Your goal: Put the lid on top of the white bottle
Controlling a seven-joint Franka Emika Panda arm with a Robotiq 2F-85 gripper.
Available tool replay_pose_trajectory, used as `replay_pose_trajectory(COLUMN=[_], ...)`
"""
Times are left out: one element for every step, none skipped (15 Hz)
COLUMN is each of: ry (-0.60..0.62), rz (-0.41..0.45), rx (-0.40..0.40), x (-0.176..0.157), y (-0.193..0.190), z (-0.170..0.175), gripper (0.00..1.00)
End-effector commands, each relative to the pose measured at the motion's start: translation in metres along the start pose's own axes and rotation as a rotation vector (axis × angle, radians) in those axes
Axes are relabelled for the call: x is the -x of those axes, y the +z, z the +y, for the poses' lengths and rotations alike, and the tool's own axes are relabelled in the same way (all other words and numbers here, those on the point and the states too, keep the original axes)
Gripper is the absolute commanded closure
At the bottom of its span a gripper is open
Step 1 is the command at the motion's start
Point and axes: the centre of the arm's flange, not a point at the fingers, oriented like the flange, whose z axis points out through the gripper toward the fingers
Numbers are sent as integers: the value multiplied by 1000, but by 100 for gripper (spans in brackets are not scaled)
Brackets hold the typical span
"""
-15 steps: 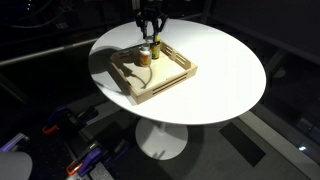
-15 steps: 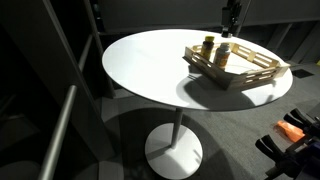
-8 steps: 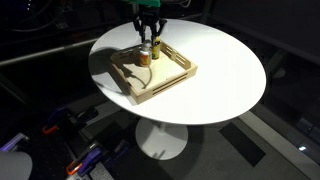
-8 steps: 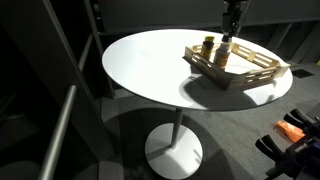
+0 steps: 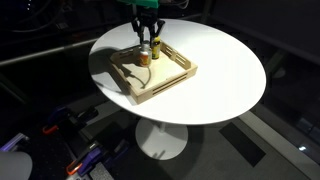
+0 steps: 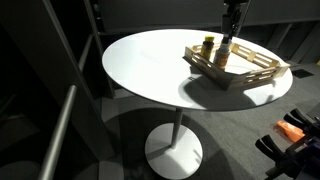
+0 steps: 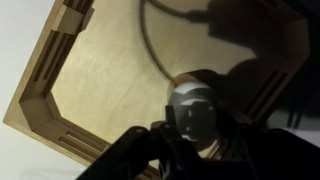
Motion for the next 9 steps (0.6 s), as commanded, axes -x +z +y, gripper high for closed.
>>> replay_pose_trajectory(ry=[-19,-19,-17,-17,-15,-15,-14,-13,-13], rz=[2,1,0,-1,-2,-4,-5,-6,-7], rx=[7,9,14,16,18,18,20,21,21], x=[9,9,8,8,8,8,8,9,9], y=[-7,-7,-6,-6,-5,-5,-4,-4,-4], z=[-5,-5,-5,-5,-5,-5,-5,-5,-5], gripper=[81,81,81,81,81,81,81,81,81])
